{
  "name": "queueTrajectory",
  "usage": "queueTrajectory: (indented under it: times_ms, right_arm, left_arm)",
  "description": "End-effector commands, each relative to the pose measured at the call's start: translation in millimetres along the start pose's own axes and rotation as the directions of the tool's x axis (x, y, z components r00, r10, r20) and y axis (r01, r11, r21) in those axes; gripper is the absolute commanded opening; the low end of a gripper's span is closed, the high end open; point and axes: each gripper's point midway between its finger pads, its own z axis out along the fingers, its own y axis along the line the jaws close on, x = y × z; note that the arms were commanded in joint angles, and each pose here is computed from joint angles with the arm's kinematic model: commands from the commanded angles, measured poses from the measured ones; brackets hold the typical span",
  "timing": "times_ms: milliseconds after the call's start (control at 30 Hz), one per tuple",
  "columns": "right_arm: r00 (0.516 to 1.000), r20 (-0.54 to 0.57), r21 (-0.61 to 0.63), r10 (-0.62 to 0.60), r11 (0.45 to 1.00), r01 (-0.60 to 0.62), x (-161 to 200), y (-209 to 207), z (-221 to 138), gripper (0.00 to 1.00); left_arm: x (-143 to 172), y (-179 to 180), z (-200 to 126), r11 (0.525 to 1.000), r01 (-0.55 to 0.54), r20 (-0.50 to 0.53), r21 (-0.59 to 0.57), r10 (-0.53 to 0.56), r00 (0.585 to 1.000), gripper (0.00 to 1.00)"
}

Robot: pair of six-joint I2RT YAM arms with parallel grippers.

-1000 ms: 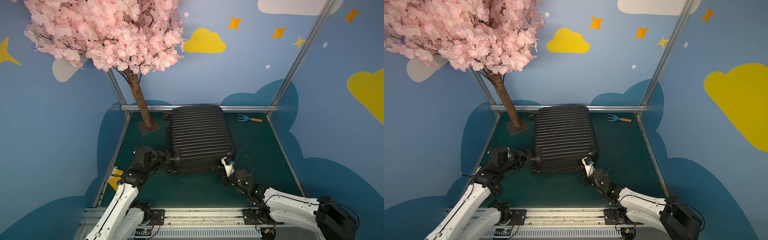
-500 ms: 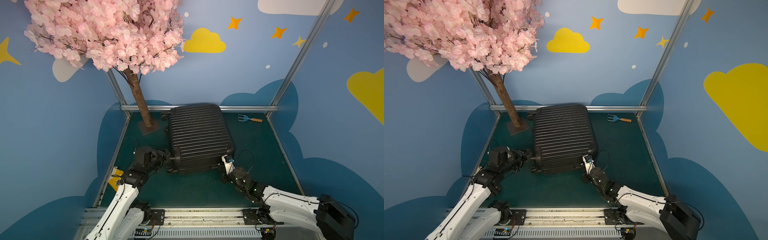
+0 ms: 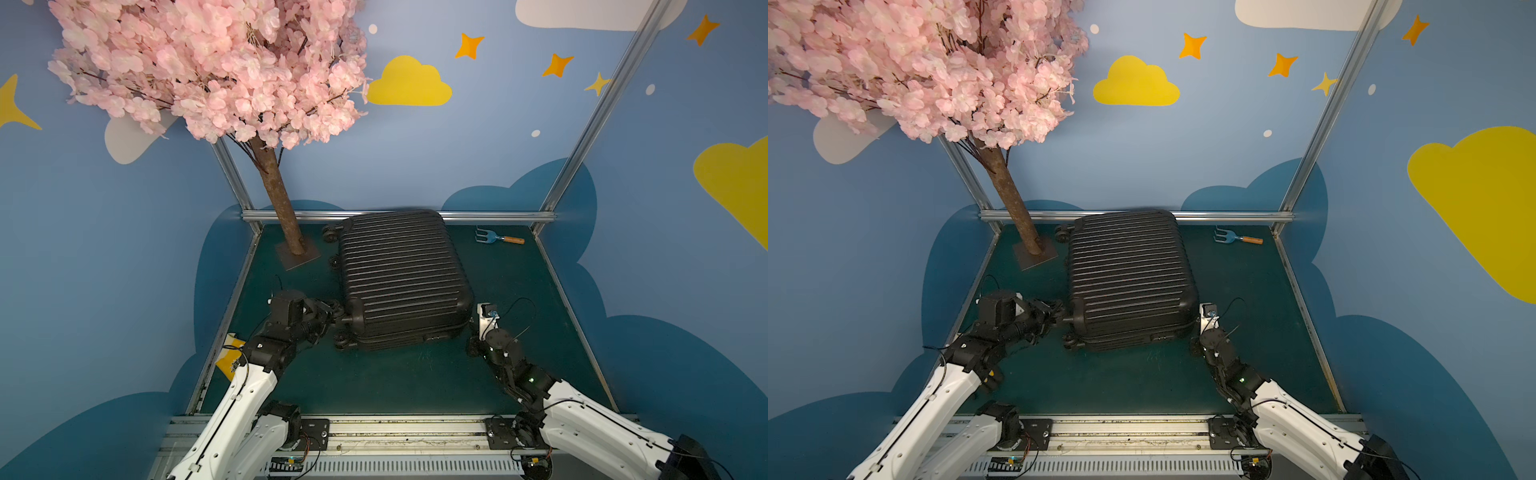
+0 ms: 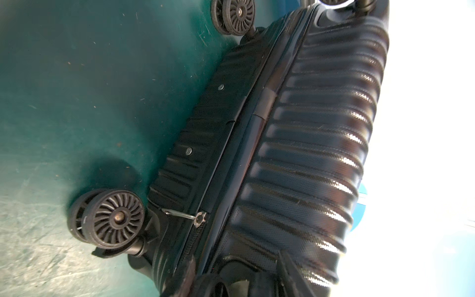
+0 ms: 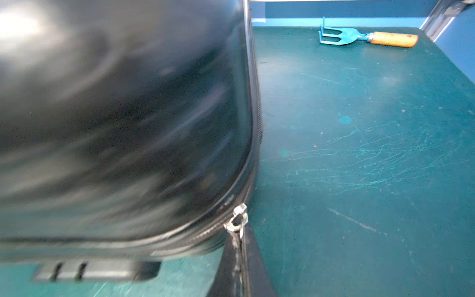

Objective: Open the suitcase zippers
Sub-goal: Unzip the zipper on the suitcase, then adjust the suitcase at the center of the board.

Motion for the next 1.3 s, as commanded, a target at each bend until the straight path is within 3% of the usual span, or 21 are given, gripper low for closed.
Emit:
queueTrajectory:
  times_ms: [0, 100, 200, 333, 433, 567, 700, 867, 933, 1067, 1267]
  right_arm:
    - [0.986, 0.139, 0.191, 0.095, 0.974, -0.121, -43, -45, 7, 0.00]
    - [0.977, 0.161, 0.114, 0.141, 0.981, -0.160, -55, -38, 19, 0.00]
    - [0.985, 0.130, -0.041, 0.111, 0.994, -0.106, -60, -7, 15, 0.00]
    - [0.986, 0.134, -0.072, 0.098, 0.993, -0.089, -53, 7, -7, 0.00]
    - [0.990, 0.117, -0.104, 0.081, 0.992, -0.069, -43, 18, -22, 0.00]
    - [0.993, 0.074, -0.165, 0.088, 0.983, -0.075, -29, 36, -36, 0.00]
    - [0.996, 0.042, -0.199, 0.072, 0.978, -0.063, -17, 51, -42, 0.00]
    - [0.997, 0.028, -0.229, 0.074, 0.971, -0.065, -13, 66, -45, 0.00]
    - [0.996, 0.020, -0.240, 0.084, 0.968, -0.077, -12, 70, -44, 0.00]
    - [0.996, 0.012, -0.271, 0.091, 0.959, -0.085, -12, 81, -43, 0.00]
    - [0.997, -0.001, -0.306, 0.078, 0.949, -0.075, -17, 100, -42, 0.00]
  left_arm:
    - [-14, 20, -5, 0.965, -0.219, 0.038, -0.147, 0.227, 0.973, 0.02]
    - [-16, 12, 1, 0.935, -0.312, -0.001, -0.167, 0.316, 0.949, 0.02]
    - [-25, 6, 11, 0.891, -0.393, -0.032, -0.228, 0.397, 0.917, 0.02]
    - [-59, -1, 17, 0.809, -0.452, 0.017, -0.375, 0.494, 0.870, 0.04]
    - [-81, -17, 31, 0.776, -0.465, 0.048, -0.427, 0.533, 0.845, 0.19]
    - [-97, -46, 73, 0.765, -0.483, 0.012, -0.426, 0.539, 0.843, 0.29]
    - [-112, -55, 72, 0.749, -0.422, -0.024, -0.512, 0.478, 0.878, 0.55]
    - [-97, -60, 32, 0.781, -0.438, 0.032, -0.446, 0.503, 0.864, 0.82]
    - [-88, -53, 12, 0.797, -0.433, 0.053, -0.422, 0.499, 0.865, 0.85]
    - [-50, -38, 0, 0.848, -0.422, 0.002, -0.320, 0.446, 0.895, 0.80]
    - [27, -12, 44, 0.921, -0.354, -0.125, -0.165, 0.336, 0.933, 0.67]
